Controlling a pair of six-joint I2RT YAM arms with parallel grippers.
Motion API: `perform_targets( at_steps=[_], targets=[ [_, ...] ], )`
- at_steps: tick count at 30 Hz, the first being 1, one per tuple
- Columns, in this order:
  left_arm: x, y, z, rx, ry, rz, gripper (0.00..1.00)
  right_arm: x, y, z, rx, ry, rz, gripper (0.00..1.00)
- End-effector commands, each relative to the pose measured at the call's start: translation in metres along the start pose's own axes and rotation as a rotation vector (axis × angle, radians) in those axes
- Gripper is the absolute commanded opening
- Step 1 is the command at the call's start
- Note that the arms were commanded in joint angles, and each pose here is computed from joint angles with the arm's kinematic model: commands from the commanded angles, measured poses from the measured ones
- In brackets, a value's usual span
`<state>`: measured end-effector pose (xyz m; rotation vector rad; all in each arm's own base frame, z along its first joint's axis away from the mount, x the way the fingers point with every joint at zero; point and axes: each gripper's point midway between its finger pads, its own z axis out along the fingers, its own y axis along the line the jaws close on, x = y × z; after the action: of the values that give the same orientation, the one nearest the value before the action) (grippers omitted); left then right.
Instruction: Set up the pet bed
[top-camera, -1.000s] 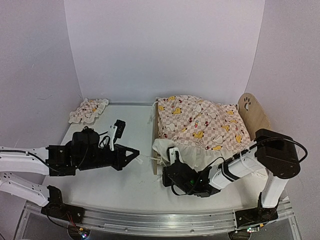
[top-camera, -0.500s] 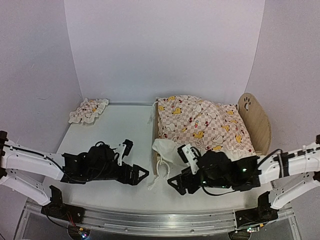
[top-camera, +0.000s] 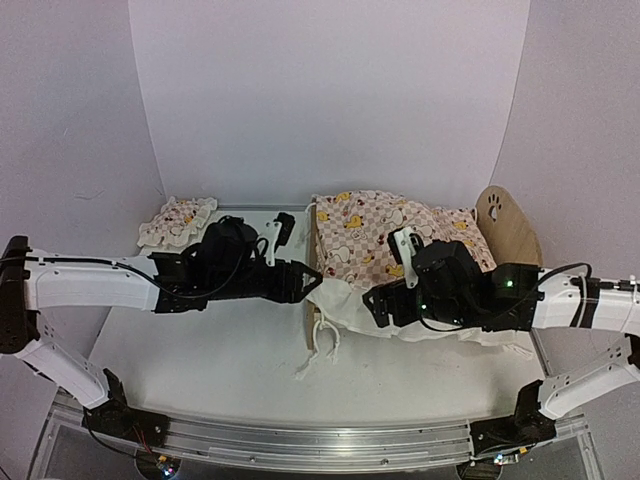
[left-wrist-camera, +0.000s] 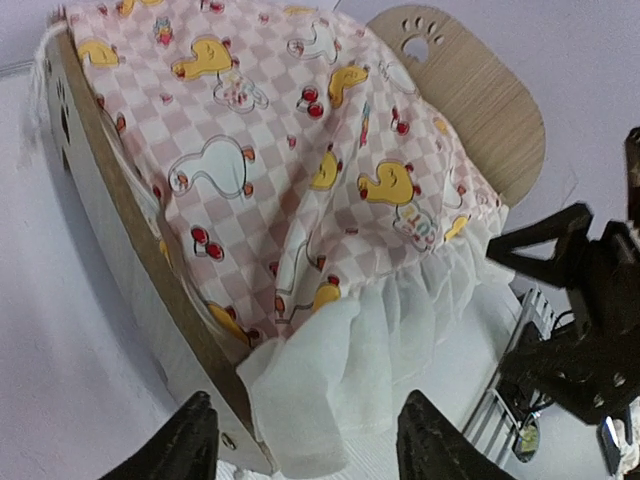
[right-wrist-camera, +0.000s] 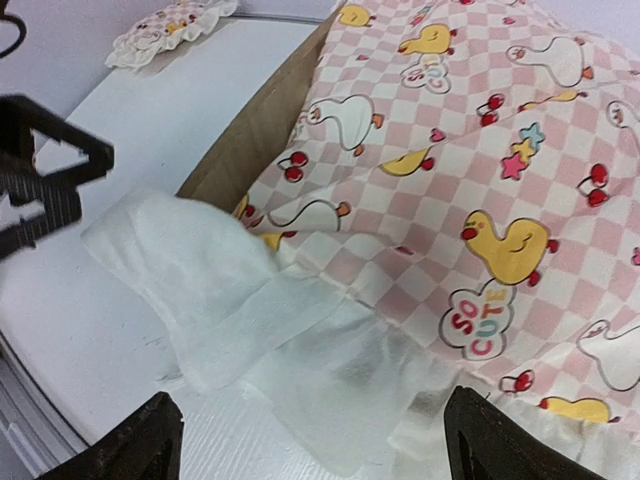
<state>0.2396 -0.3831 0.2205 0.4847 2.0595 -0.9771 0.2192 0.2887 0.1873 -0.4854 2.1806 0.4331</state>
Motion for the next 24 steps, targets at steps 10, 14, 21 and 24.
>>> perform_targets(
  at_steps=[10, 14, 21, 24],
  targets=[
    [0.019, -0.032, 0.009, 0.082, 0.087, 0.026, 0.08, -0.037, -0.042, -0.026, 0.157, -0.08, -0.01, 0.92],
    [0.027, -0.044, 0.006, 0.094, 0.107, 0.035, 0.0, -0.036, -0.052, -0.025, 0.193, -0.075, -0.005, 0.92],
    [0.073, -0.037, 0.003, 0.044, 0.178, -0.03, 0.0, -0.04, -0.087, -0.032, 0.289, -0.08, 0.046, 0.94],
    [0.099, -0.021, 0.008, -0.005, 0.224, -0.072, 0.0, -0.043, -0.105, -0.037, 0.326, -0.084, 0.072, 0.95]
  ],
)
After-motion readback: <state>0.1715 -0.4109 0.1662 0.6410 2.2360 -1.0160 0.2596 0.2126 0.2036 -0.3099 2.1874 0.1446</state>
